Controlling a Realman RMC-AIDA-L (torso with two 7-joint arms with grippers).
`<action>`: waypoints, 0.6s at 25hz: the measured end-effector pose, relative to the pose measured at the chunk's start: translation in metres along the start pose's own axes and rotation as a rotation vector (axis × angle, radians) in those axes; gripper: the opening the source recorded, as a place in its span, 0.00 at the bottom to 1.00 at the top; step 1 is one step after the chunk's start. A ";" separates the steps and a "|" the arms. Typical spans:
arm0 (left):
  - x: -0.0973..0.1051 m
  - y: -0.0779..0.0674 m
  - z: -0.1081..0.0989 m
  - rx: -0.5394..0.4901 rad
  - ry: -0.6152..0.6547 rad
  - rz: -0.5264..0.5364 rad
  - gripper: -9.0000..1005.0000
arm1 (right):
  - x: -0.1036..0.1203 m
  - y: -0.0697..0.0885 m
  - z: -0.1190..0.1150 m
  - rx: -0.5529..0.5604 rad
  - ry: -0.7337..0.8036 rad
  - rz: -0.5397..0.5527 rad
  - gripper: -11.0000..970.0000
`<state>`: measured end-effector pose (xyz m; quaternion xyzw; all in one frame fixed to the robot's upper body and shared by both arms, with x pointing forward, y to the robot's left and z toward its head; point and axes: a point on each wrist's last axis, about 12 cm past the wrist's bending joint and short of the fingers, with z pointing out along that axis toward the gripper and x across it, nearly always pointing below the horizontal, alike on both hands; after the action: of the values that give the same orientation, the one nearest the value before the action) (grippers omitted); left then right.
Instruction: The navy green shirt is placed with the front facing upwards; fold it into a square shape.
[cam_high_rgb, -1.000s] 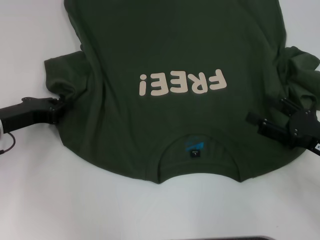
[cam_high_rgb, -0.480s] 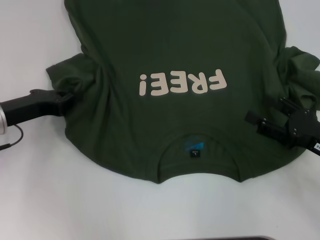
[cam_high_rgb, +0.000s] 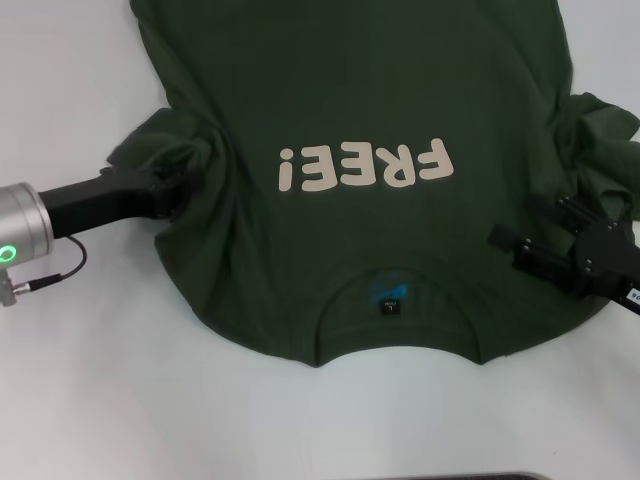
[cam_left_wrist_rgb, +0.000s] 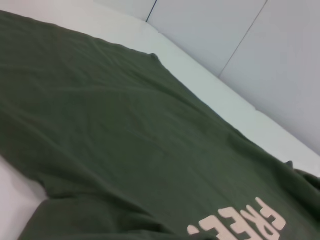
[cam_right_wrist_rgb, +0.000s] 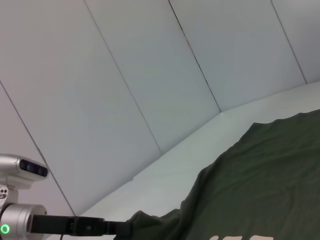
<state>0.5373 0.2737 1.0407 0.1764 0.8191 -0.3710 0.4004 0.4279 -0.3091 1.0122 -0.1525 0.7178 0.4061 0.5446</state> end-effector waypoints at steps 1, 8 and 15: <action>-0.001 0.000 0.001 0.000 -0.002 0.000 0.06 | 0.000 0.000 0.001 -0.001 -0.001 0.001 0.94; -0.006 0.005 -0.003 -0.035 -0.008 -0.006 0.06 | 0.001 0.002 0.004 -0.009 -0.006 0.003 0.94; -0.010 0.011 -0.017 -0.069 -0.024 -0.001 0.05 | 0.003 0.004 0.006 -0.014 -0.010 0.016 0.94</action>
<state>0.5410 0.2938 1.0508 0.1578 0.8268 -0.3446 0.4158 0.4282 -0.3014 1.0112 -0.1487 0.7132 0.4162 0.5441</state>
